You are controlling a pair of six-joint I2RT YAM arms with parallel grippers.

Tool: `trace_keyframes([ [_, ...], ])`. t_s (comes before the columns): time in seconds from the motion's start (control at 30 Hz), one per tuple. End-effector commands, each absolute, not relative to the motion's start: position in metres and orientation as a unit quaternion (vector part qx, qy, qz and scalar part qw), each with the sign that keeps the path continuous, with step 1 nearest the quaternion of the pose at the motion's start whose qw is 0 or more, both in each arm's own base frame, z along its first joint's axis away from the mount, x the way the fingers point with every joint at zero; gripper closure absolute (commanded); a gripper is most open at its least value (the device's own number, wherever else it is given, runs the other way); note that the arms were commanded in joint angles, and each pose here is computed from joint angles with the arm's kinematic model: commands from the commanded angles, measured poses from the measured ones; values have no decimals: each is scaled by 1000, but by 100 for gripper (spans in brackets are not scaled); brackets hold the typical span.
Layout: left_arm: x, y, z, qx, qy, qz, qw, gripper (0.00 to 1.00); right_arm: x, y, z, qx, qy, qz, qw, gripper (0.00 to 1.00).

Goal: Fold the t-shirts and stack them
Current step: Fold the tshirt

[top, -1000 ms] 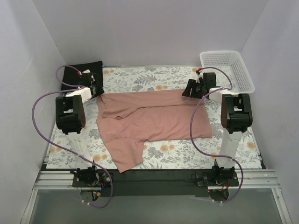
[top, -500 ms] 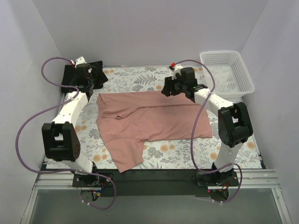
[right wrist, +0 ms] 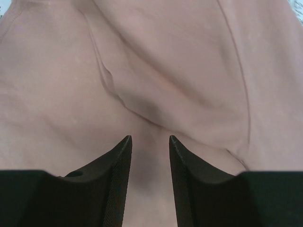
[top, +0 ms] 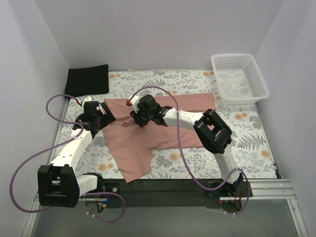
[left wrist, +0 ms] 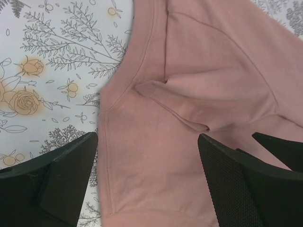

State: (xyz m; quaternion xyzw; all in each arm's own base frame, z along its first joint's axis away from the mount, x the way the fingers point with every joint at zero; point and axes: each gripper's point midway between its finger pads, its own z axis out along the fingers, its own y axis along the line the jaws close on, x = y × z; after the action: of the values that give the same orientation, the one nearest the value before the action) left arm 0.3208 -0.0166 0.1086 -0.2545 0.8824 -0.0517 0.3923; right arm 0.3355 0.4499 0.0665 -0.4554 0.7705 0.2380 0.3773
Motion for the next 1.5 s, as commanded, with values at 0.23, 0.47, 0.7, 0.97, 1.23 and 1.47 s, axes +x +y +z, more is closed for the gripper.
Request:
trace_keyframes([
  [0.23,322,-16,114,-256,876,-52,405,18,350,502,69,-481,733,227,425,59],
  [0.47,322,-18,114,-254,877,-55,405,19,351,510,62,-483,732,234,420,60],
  [0.7,323,-19,114,-252,878,-57,402,20,348,513,51,-487,734,243,405,55],
  [0.97,323,-19,113,-252,879,-57,402,20,350,511,47,-488,737,236,404,52],
  [1.23,323,-18,114,-252,878,-55,404,20,352,505,71,-492,726,223,425,80],
  [1.47,322,-18,112,-252,879,-54,402,20,348,499,94,-509,711,223,431,91],
])
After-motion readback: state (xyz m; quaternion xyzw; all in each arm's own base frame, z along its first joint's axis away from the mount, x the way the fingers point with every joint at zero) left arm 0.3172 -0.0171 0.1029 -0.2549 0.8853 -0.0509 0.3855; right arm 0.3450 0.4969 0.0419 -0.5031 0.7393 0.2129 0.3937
